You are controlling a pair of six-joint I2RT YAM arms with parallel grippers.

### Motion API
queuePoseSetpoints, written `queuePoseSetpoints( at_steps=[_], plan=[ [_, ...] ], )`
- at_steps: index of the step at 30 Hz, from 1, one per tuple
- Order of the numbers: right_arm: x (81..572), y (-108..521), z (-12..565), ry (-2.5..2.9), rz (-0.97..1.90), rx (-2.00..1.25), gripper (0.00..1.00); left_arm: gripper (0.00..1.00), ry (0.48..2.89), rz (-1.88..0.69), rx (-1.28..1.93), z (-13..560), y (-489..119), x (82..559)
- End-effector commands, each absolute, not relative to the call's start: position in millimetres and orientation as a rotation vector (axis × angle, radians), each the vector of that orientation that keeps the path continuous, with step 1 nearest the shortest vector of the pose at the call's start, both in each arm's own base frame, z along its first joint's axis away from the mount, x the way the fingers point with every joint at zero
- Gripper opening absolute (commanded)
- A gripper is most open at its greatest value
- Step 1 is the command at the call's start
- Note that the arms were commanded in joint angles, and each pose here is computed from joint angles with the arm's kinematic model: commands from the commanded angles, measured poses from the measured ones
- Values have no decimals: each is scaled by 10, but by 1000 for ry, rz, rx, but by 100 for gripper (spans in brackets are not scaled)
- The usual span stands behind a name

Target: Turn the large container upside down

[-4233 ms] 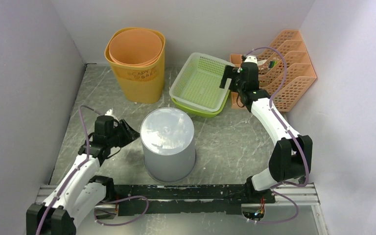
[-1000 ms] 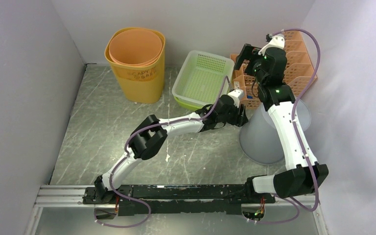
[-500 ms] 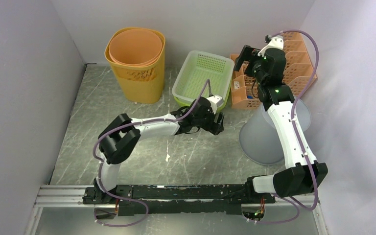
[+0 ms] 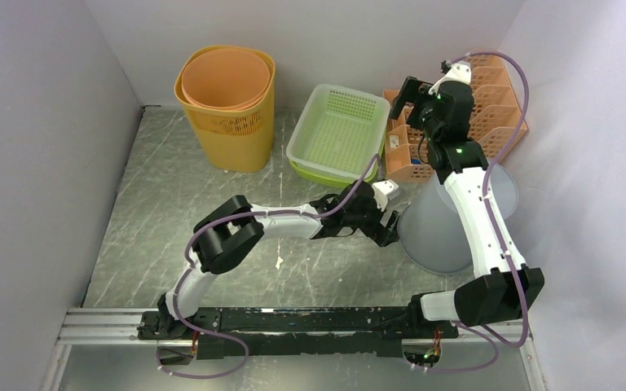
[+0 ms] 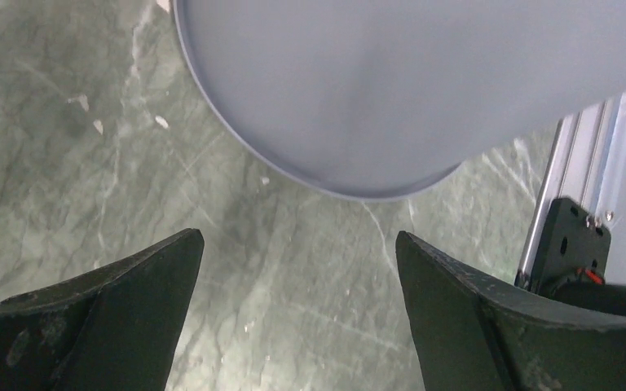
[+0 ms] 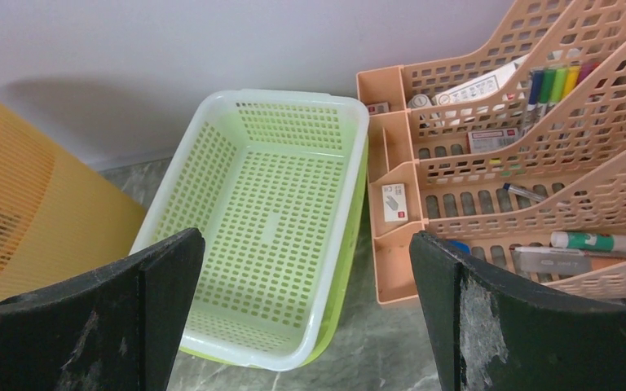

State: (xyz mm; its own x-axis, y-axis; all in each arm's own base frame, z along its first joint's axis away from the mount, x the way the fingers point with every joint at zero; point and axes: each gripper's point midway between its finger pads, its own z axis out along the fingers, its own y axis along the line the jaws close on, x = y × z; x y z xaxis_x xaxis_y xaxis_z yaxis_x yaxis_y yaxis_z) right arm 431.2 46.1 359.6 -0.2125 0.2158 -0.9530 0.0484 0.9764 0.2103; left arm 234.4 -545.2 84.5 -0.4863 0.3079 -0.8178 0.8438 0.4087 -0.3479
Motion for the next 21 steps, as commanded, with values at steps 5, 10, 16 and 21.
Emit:
queuePoseSetpoints(
  at_steps=[5,10,16,21],
  plan=[
    [4246,280,3913,1684,120,264,100,100,1734,-1197,776,1429,-6022,2618],
    [4242,239,3914,1681,105,273,100,100,1711,-1269,748,1474,-6244,2663],
    [4212,152,3929,1672,69,293,100,100,1693,-1330,792,1475,-6487,2655],
    [4198,120,3959,1669,63,288,100,100,1727,-1261,859,1414,-6392,2665]
  ],
)
